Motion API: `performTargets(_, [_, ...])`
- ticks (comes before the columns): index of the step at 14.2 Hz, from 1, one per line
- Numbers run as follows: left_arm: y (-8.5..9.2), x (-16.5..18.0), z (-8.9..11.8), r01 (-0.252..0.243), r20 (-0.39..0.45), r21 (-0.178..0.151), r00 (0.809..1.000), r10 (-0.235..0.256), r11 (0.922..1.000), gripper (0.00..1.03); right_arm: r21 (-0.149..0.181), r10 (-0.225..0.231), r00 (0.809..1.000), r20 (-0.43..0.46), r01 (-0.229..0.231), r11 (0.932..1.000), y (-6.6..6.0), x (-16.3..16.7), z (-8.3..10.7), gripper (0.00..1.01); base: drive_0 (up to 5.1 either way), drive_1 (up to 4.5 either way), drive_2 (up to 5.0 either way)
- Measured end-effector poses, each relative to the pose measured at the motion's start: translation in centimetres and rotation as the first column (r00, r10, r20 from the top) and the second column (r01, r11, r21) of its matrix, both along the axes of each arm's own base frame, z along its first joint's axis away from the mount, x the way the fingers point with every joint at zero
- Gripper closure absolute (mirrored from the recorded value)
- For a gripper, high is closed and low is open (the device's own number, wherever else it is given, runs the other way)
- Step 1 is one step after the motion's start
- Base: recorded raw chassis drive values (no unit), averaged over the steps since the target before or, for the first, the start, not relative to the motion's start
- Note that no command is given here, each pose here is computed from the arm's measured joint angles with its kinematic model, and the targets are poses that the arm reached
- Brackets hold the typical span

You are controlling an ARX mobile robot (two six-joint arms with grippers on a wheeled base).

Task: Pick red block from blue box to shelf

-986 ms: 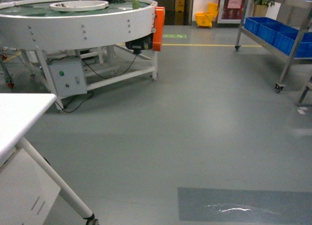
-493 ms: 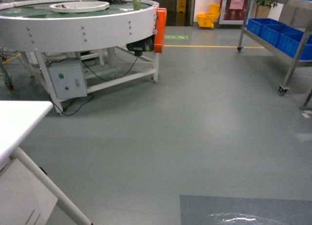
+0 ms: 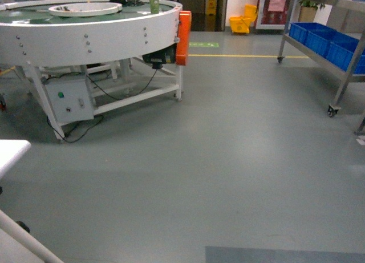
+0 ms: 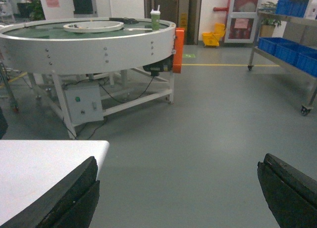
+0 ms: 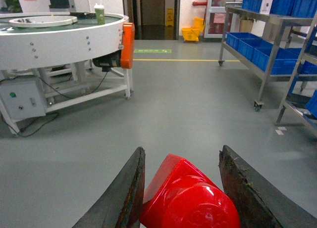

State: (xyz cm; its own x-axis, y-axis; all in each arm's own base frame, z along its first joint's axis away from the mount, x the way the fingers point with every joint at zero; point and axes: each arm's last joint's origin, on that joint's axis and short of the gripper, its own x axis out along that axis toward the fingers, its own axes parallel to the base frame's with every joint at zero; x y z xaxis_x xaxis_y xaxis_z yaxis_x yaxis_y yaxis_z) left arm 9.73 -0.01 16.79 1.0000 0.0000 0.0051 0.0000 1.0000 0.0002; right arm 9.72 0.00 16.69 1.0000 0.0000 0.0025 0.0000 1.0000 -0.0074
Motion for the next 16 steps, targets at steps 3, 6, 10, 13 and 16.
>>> performTargets(3, [0.0,0.0,0.01,0.0,0.001,0.0,1.0,0.0,1.0,0.05,0.0,0.0,1.0,0.002,0.0,1.0,0.0,0.0,0.02,0.62,1.8,2.89,-4.7])
performTargets(6, [0.0,0.0,0.01,0.001,0.001,0.0,1.0,-0.001,1.0,0.05,0.0,0.0,1.0,-0.001,0.0,1.0,0.0,0.0,-0.01,0.62,0.2,4.28,-3.9])
performTargets(10, [0.0,0.0,-0.02,0.0,-0.002,0.0,1.0,0.0,1.0,0.05,0.0,0.0,1.0,0.002,0.0,1.0,0.0,0.0,0.02,0.62,0.0,4.22,-4.2])
performTargets(13, [0.0,0.0,-0.04,-0.001,-0.004,0.0,1.0,0.001,1.0,0.05,0.0,0.0,1.0,0.001,0.0,1.0,0.0,0.0,0.01,0.62,-0.1,4.14,-4.3])
performTargets(16, [0.0,0.0,-0.04,-0.001,-0.004,0.0,1.0,0.001,1.0,0.05,0.0,0.0,1.0,0.003,0.0,1.0,0.0,0.0,0.03,0.62,-0.1,4.15,-4.3])
